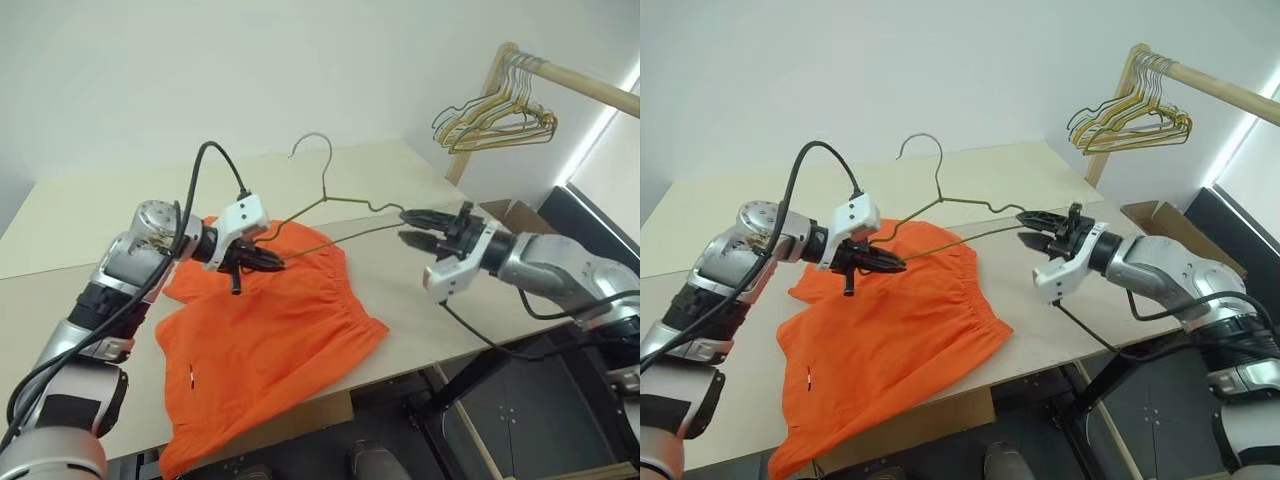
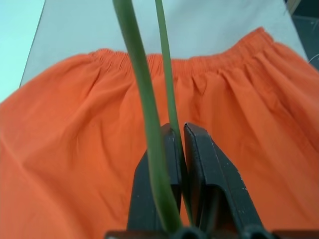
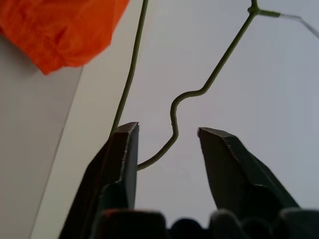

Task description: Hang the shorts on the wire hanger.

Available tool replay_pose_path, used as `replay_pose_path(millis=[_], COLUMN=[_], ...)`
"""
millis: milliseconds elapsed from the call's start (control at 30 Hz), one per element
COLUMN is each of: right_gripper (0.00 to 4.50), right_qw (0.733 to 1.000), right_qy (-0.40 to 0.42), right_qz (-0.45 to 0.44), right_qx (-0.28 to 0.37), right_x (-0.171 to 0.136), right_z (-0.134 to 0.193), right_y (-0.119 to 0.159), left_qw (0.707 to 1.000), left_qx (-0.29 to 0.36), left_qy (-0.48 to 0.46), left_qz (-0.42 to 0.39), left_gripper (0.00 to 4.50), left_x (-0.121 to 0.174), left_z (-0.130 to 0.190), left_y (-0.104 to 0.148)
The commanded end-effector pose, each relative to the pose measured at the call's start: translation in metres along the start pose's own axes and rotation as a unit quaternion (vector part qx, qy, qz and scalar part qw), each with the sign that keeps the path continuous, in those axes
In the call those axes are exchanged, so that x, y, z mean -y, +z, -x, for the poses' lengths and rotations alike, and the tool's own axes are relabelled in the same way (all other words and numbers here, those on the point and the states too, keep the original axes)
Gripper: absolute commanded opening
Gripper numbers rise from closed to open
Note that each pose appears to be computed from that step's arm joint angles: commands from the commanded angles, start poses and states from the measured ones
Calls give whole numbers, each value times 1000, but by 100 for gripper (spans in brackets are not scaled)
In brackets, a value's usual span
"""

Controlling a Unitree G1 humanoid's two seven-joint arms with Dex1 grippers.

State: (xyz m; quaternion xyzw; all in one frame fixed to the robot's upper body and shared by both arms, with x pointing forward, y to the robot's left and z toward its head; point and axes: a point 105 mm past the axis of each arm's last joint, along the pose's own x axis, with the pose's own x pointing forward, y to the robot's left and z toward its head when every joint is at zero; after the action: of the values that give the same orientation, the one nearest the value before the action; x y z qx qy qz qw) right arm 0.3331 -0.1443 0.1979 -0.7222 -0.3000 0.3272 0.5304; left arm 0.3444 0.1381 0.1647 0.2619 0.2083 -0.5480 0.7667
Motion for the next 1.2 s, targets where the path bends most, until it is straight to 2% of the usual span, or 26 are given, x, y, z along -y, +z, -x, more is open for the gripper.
replay_pose_path(millis=[33, 100, 133, 200, 300, 400, 500, 667, 833, 1133, 1200], right_gripper=[357, 429, 449, 449, 449, 449, 449, 449, 449, 449, 392], right_qw=[1000, 992, 983, 958, 919, 896, 865, 833, 806, 781, 777], right_qy=[8, 30, 43, 61, 91, 141, 198, 279, 349, 385, 395], right_qz=[-16, -120, -179, -278, -378, -418, -462, -475, -477, -490, -490], right_qx=[19, 16, 16, 40, 68, 39, -19, -61, -38, -32, -29], right_x=[17, 20, 22, 31, 38, 35, 28, 14, 12, 2, 0], right_z=[8, 11, 12, 12, 11, 3, -8, -16, -21, -34, -34], right_y=[3, 6, 7, 16, 22, 15, 3, -4, 3, 1, 2], left_qw=[998, 996, 995, 992, 991, 989, 988, 986, 985, 983, 982], left_qx=[1, -14, -20, -25, -22, -17, -10, -9, -9, 0, 2], left_qy=[19, 23, 24, 25, 26, 25, 15, 12, 8, -3, -5], left_qz=[-55, -88, -100, -118, -132, -144, -155, -163, -172, -184, -187], left_gripper=[0, 0, 0, 0, 0, 0, 0, 0, 0, 0, 0], left_x=[2, 5, 6, 8, 8, 10, 15, 18, 19, 24, 25], left_z=[11, 13, 14, 15, 17, 18, 19, 22, 25, 25, 25], left_y=[9, 5, 4, 2, 5, 8, 12, 13, 15, 18, 19])
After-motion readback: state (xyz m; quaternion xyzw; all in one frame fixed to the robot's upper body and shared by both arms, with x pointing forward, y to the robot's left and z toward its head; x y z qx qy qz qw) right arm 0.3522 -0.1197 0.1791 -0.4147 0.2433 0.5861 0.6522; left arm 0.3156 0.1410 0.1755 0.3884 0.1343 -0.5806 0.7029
